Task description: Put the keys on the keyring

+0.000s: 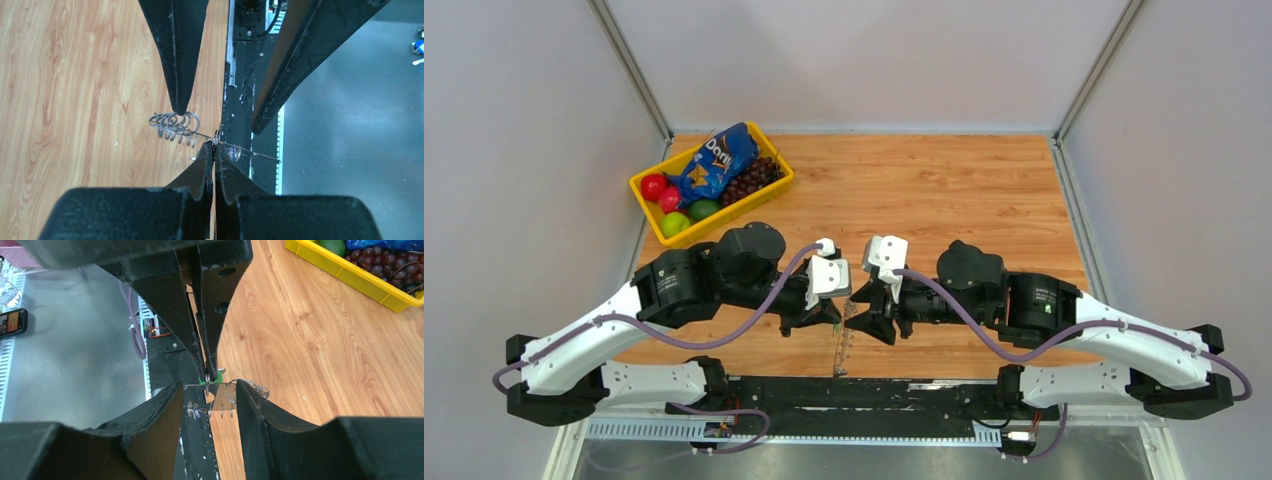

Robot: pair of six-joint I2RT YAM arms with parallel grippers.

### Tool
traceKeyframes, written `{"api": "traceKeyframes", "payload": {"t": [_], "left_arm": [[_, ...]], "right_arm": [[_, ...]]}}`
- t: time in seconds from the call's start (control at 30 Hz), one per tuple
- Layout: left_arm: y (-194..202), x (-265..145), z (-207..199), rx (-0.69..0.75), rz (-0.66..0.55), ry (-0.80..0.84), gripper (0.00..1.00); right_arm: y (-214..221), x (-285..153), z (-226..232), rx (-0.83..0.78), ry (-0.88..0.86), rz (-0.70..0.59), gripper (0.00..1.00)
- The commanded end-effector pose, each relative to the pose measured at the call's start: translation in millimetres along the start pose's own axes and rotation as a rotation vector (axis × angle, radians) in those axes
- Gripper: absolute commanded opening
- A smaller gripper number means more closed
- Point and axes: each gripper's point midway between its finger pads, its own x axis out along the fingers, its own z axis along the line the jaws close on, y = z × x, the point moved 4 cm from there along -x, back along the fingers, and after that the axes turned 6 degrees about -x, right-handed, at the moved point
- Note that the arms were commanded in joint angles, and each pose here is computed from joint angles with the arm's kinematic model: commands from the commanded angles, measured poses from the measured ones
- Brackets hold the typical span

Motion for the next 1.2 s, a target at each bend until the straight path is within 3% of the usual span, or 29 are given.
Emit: {"api": "traceKeyframes", "payload": {"t": [0.0,0.73,1.0,1.17], "left_arm": [[-17.8,-15.1,-7.6,0.050,-0.094,0.026,0.00],[-18.9,-21.9,-14.6,0.063,-0.133,0.057,0.00],[-19.7,-23.0,-15.1,0.064,-0.140,0.058,0.00],[-19.4,-23.6,-15.2,0.062,-0.141,0.056,0.00]], "right_arm": [[-10.6,6.6,1.5,-0.035,-0.015,-0.053,0.47],[-13.1,18.7,12.3,-0.081,-0.107,-0.103,0.39],[-12.7,22.9,13.8,-0.091,-0.122,-0.098,0.32],[-13.9,22.7,14.1,-0.091,-0.125,-0.102,0.16]]}}
